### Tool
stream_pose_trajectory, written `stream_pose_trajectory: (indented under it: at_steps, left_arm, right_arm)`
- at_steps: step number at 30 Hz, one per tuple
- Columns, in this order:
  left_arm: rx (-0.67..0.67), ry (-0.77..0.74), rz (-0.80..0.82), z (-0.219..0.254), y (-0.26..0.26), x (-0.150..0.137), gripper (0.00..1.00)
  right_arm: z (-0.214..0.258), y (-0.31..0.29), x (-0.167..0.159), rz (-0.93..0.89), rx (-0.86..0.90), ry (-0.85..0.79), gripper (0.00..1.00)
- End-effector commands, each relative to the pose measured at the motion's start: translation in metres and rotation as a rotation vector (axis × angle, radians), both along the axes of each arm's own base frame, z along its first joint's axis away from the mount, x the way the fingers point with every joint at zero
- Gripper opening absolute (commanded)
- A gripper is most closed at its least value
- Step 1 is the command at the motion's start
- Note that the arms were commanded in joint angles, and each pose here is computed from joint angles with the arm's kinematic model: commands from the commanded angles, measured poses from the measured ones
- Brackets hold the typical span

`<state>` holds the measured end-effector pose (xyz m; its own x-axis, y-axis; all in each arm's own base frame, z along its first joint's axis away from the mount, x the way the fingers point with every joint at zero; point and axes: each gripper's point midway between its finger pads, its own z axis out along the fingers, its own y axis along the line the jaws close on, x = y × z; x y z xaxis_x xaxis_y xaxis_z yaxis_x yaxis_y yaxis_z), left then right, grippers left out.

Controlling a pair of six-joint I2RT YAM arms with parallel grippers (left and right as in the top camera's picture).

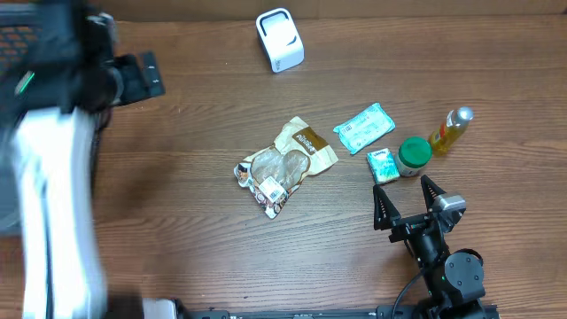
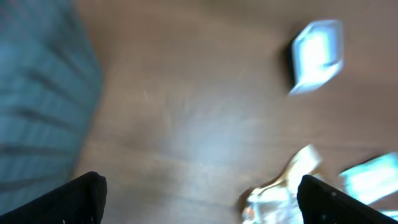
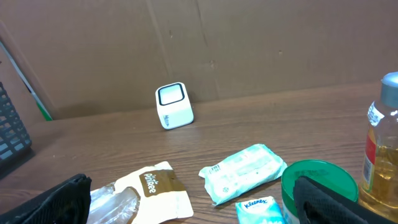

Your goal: Scan the item barcode

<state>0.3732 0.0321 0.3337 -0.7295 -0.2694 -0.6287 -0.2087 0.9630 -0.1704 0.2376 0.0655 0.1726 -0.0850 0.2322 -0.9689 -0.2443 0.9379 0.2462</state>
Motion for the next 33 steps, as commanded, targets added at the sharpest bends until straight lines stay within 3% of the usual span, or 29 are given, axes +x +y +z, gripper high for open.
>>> stream_pose_trajectory:
  at_steps: [1, 7, 10, 16, 22, 24, 27, 29, 33]
  left_arm:
    - [0.039, -0.273, -0.005, 0.09, -0.01, -0.073, 1.0]
    - [0.07, -0.549, -0.003, 0.155, -0.02, -0.17, 1.0]
    - [0.074, -0.584, -0.004, 0.159, -0.023, -0.195, 1.0]
    - [0.067, -0.519, -0.003, 0.124, -0.024, -0.203, 1.0]
    - [0.028, -0.317, -0.001, 0.024, -0.025, -0.204, 1.0]
    - [0.002, -0.328, 0.023, 0.003, -0.025, -0.199, 1.0]
    - [0.02, -0.524, 0.021, 0.01, -0.023, -0.183, 1.0]
    - [0.048, -0.817, 0.014, 0.046, -0.022, -0.176, 1.0]
    - [0.08, -1.183, -0.02, 0.09, -0.029, -0.199, 1.0]
  right_arm:
    - [-0.002, 0.0, 0.0, 0.004, 0.004, -0.002, 1.0]
    - [-0.002, 0.0, 0.0, 0.005, 0.004, -0.002, 1.0]
    - [-0.002, 0.0, 0.0, 0.005, 0.004, -0.002, 1.0]
    - [-0.002, 0.0, 0.0, 0.005, 0.004, -0.002, 1.0]
    - [-0.002, 0.0, 0.0, 0.004, 0.004, -0.002, 1.0]
    - [-0.002, 0.0, 0.0, 0.004, 0.004, -0.002, 1.0]
    - [-0.002, 0.0, 0.0, 0.004, 0.004, -0.002, 1.0]
    - [-0.002, 0.0, 0.0, 0.004, 0.004, -0.002, 1.0]
    - [-0.002, 0.0, 0.0, 0.005, 0.004, -0.002, 1.0]
